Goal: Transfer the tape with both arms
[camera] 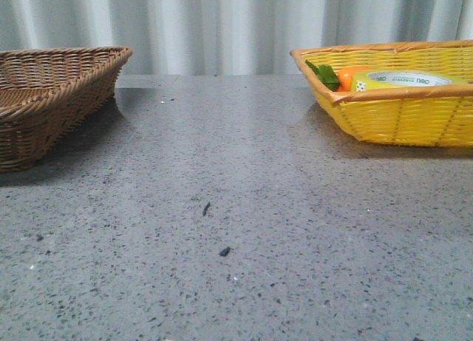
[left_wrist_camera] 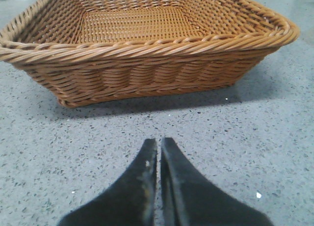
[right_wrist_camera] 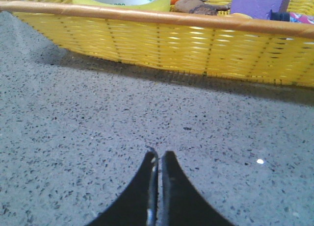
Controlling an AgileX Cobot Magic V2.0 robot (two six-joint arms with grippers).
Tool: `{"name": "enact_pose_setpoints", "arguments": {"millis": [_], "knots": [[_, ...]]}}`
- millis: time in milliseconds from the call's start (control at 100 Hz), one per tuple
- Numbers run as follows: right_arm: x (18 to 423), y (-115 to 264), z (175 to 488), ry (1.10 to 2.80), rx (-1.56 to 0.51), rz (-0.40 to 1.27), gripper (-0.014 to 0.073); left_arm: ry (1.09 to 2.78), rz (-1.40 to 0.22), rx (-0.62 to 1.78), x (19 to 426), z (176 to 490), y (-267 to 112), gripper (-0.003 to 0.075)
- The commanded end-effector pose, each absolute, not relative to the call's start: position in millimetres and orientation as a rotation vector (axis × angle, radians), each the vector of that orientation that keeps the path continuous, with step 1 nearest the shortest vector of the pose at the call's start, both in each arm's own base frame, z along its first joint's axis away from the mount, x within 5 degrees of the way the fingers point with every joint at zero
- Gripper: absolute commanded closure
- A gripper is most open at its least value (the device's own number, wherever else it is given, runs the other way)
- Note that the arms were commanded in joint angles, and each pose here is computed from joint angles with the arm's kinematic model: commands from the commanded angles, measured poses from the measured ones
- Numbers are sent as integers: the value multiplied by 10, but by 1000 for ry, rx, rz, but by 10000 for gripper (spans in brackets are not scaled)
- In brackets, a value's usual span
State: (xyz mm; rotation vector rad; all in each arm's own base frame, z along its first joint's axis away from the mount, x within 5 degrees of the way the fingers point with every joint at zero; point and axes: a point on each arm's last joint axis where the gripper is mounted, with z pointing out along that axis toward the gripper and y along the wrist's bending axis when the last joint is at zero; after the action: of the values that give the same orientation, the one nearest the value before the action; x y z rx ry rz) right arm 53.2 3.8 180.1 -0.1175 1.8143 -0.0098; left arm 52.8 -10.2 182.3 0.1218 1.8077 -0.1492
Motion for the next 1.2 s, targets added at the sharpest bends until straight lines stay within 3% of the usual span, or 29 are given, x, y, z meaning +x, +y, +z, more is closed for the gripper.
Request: {"name": "enact_pose_setpoints", "arguments": {"millis": [0,1000,1190], "knots": [[531,33,1755,1797,-125,-24,658,1729,-161,98,524,1865,-97,741],[531,33,1757,1795,-125,-24,658,1729,-161,98,524,1865,-97,741],[549,29,1859,1682,-113,-30,658,1729,-161,98,524,1865,-97,741]]}}
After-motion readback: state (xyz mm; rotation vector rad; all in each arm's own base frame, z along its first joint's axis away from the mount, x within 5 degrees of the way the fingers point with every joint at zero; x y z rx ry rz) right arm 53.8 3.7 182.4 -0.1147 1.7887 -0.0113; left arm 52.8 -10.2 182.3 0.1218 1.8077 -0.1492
